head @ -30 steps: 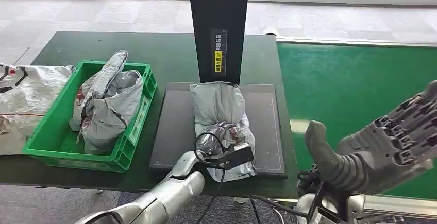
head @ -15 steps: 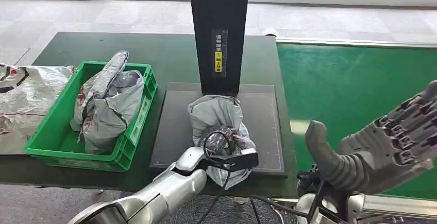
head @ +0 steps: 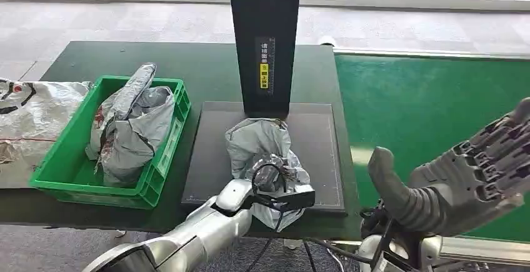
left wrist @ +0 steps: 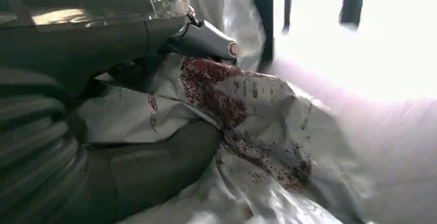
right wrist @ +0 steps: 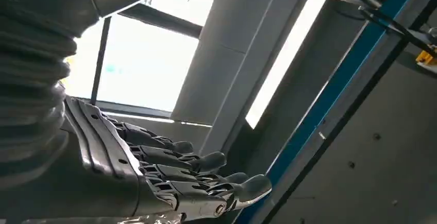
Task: Moved the parcel from conveyor to table for the left to box.
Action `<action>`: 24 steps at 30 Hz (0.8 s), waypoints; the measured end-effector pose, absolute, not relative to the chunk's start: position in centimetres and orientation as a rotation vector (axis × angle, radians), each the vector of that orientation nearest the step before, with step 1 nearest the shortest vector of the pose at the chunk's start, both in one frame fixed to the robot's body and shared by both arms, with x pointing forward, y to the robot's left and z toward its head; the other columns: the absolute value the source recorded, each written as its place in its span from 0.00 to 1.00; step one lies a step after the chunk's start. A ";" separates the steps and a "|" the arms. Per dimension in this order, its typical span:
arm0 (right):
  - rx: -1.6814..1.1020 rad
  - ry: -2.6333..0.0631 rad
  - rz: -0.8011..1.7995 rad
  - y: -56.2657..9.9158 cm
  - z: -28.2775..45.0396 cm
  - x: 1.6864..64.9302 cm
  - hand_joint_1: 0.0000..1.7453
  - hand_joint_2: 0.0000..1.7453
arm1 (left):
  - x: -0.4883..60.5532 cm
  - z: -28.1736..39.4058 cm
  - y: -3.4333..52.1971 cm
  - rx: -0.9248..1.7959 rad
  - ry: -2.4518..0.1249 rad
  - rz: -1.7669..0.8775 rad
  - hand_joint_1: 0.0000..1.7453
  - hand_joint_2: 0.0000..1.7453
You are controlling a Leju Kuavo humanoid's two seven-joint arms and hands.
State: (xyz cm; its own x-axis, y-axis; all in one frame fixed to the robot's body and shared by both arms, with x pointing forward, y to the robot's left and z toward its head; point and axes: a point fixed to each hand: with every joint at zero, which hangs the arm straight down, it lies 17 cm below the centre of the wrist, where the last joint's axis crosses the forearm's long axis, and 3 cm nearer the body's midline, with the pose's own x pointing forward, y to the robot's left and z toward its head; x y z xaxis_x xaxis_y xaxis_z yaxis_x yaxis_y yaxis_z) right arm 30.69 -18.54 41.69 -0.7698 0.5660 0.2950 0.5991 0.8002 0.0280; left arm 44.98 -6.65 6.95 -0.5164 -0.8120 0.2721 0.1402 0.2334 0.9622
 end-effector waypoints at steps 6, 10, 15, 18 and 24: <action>-0.915 -2.717 -0.152 -18.4 41.6 30.7 0.00 1.00 | 43.4 30.3 -2.3 0.891 -2.400 -0.809 1.00 1.00; -0.921 -2.714 -0.153 -18.5 41.6 30.7 0.00 1.00 | 43.7 34.6 4.3 1.039 -2.391 -0.564 1.00 1.00; -0.931 -2.715 -0.141 -18.4 41.6 30.7 0.00 1.00 | 41.1 39.2 10.8 1.038 -2.513 -0.265 1.00 1.00; -0.936 -2.714 -0.137 -18.4 41.6 30.7 0.00 1.00 | 39.4 41.1 14.9 1.080 -2.554 -0.109 1.00 1.00; -0.946 -2.714 -0.128 -18.3 41.5 30.7 0.00 1.00 | 37.2 42.9 19.7 1.224 -2.545 0.010 1.00 1.00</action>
